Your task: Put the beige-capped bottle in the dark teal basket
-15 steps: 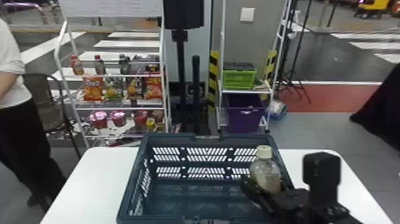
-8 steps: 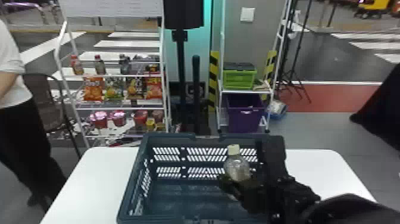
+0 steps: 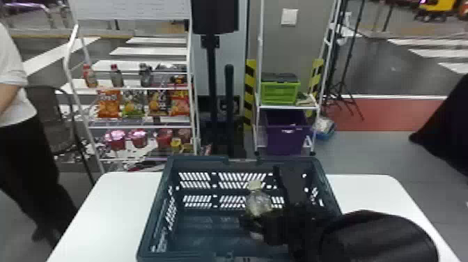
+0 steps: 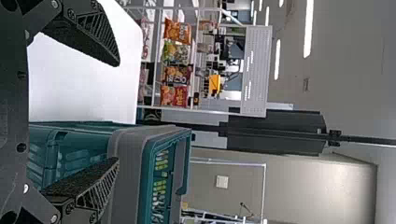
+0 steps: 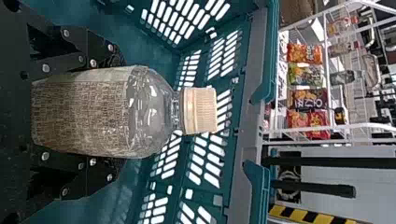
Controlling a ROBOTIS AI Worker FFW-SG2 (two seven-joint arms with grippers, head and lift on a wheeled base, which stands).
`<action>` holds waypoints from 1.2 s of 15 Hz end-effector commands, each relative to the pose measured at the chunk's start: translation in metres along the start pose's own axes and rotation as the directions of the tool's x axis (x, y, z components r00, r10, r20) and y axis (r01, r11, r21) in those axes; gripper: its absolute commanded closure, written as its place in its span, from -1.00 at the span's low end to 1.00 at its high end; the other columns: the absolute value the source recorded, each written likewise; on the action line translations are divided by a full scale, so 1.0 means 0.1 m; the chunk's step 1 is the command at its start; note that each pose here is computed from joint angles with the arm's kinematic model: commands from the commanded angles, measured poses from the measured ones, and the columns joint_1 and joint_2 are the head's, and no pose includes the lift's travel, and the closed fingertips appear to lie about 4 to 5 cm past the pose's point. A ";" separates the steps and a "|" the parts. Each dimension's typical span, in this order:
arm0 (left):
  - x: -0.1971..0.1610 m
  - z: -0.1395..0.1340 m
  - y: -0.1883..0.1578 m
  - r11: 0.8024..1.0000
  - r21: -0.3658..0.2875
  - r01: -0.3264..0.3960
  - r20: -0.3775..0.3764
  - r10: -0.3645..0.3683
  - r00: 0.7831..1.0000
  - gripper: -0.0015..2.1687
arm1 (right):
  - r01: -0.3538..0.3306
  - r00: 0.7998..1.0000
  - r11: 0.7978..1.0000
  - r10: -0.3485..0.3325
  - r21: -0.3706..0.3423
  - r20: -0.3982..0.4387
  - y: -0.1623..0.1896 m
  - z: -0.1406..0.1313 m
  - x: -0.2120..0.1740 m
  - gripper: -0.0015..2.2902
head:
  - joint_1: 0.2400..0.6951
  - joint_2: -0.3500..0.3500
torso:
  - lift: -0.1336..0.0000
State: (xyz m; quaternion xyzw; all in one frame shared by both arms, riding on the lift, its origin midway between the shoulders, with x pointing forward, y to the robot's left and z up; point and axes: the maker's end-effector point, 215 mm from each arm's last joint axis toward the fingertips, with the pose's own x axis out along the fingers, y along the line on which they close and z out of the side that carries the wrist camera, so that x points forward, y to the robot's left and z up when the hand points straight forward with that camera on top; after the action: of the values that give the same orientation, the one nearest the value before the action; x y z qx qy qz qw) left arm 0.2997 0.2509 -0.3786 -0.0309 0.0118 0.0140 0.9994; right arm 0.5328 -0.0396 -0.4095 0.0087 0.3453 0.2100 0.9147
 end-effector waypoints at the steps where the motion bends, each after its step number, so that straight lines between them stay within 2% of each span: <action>1: 0.01 0.01 0.01 1.000 -0.001 -0.001 0.002 0.001 1.000 -0.84 | -0.003 1.000 1.000 0.003 0.004 -0.005 0.00 0.01 0.03 0.85 | 0.14 0.00 | 1.00; 2: 0.01 0.01 0.01 1.000 -0.003 -0.002 0.002 0.002 1.000 -0.84 | -0.007 1.000 1.000 0.007 0.006 -0.005 0.01 0.01 0.03 0.76 | 0.14 0.00 | 1.00; 3: 0.01 0.01 0.01 1.000 -0.002 -0.002 0.000 0.002 1.000 -0.84 | -0.016 1.000 1.000 0.016 0.012 -0.001 0.03 0.03 0.03 0.41 | 0.14 0.00 | 1.00; 4: 0.01 0.01 0.00 1.000 -0.003 -0.002 0.002 0.002 1.000 -0.84 | -0.028 1.000 0.999 0.028 0.019 0.000 0.06 0.03 0.02 -0.40 | 0.14 0.00 | 1.00; 5: 0.01 0.01 0.00 1.000 -0.003 -0.001 0.000 0.001 1.000 -0.84 | -0.022 1.000 1.000 0.022 0.019 -0.002 0.05 0.03 0.02 -1.00 | 0.14 0.00 | 1.00; 10: 0.01 0.04 -0.01 1.000 -0.004 0.001 0.002 -0.001 1.000 -0.84 | 0.010 1.000 1.000 -0.010 0.022 0.000 -0.01 0.02 -0.01 -0.96 | 0.14 0.00 | 1.00; 12: 0.00 0.04 -0.02 1.000 -0.004 0.002 0.001 -0.002 1.000 -0.84 | 0.013 0.999 1.000 -0.013 0.018 0.034 0.00 0.10 -0.12 -0.96 | 0.14 0.00 | 1.00; 14: 0.00 0.06 -0.02 1.000 -0.005 0.003 0.004 -0.003 1.000 -0.84 | 0.019 0.994 1.000 -0.021 0.016 0.106 -0.03 0.22 -0.31 -0.96 | 0.14 0.00 | 1.00; 16: 0.00 0.05 -0.02 1.000 -0.005 0.004 0.002 -0.004 1.000 -0.84 | 0.037 0.981 0.999 -0.035 -0.007 0.189 -0.10 0.22 -0.54 -0.96 | 0.14 0.00 | 1.00; 18: 0.00 0.05 -0.02 1.000 -0.003 0.007 0.002 -0.007 1.000 -0.84 | 0.053 0.948 0.999 -0.051 0.000 0.314 -0.20 0.25 -0.81 -0.96 | 0.14 0.00 | 1.00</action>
State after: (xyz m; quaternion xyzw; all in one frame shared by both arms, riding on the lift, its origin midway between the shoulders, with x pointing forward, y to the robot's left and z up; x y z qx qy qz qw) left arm 0.3000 0.2489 -0.3729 -0.0326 0.0103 0.0112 0.9994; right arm 0.5107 -0.0739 -0.3554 0.0229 0.2348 0.1900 0.9530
